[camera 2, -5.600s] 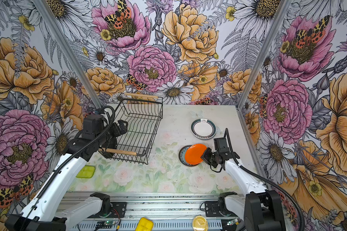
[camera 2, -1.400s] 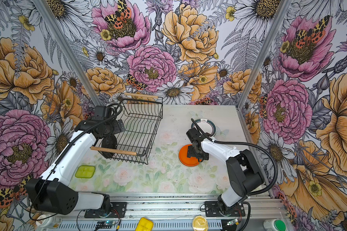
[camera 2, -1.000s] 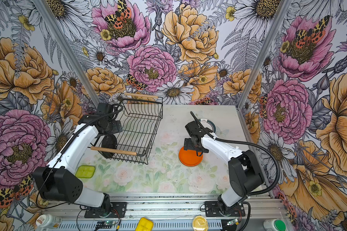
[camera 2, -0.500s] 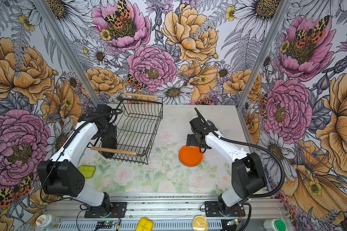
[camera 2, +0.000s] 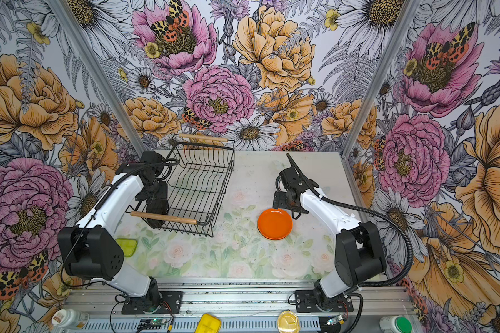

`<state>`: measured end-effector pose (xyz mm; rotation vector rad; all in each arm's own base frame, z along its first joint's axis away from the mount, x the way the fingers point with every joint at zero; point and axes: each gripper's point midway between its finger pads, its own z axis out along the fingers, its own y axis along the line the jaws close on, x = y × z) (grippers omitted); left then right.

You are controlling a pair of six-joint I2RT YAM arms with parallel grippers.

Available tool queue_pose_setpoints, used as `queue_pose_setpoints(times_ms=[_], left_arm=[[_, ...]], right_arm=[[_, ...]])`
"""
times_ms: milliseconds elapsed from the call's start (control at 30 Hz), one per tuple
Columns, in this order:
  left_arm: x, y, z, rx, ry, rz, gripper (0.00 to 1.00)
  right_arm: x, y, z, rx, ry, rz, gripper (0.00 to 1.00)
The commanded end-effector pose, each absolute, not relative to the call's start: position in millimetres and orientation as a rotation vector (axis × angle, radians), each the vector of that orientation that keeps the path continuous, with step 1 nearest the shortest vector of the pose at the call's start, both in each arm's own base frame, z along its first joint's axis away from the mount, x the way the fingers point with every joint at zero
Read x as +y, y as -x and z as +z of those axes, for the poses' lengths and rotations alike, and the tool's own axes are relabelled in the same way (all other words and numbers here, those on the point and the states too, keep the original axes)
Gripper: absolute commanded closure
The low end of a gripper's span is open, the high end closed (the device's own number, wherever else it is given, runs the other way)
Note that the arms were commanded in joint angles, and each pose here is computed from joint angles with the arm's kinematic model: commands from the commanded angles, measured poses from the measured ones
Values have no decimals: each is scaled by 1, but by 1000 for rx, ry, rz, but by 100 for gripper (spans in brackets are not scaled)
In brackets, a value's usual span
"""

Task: Unload the plates from the dish rack
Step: 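Open and raise the right gripper while the left grasps the dark plate in the rack, then lift the dark plate out of the rack with the left gripper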

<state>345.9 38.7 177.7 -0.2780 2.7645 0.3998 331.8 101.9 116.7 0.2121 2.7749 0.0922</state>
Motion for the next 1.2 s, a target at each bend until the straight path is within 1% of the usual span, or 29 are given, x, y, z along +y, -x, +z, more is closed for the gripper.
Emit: queue_pose_setpoints(times_ms=[0, 233, 467, 600, 800, 900, 1167], left_arm=[[39, -344, 172, 2792, 266, 377, 36], [50, -342, 164, 2816, 319, 373, 38], [48, -343, 151, 2858, 320, 334, 42], [48, -340, 143, 2881, 331, 345, 46], [50, -337, 134, 2908, 350, 359, 48], [54, -336, 132, 2911, 356, 380, 52], [52, -335, 127, 2930, 369, 347, 63]], right_arm=[[102, -337, 128, 2734, -195, 123, 1], [100, -338, 129, 2730, -202, 120, 1], [97, -338, 130, 2721, -206, 117, 1], [95, -338, 129, 2721, -208, 120, 1], [93, -340, 131, 2712, -211, 121, 1], [92, -340, 132, 2711, -209, 120, 1], [90, -340, 132, 2709, -215, 119, 1]])
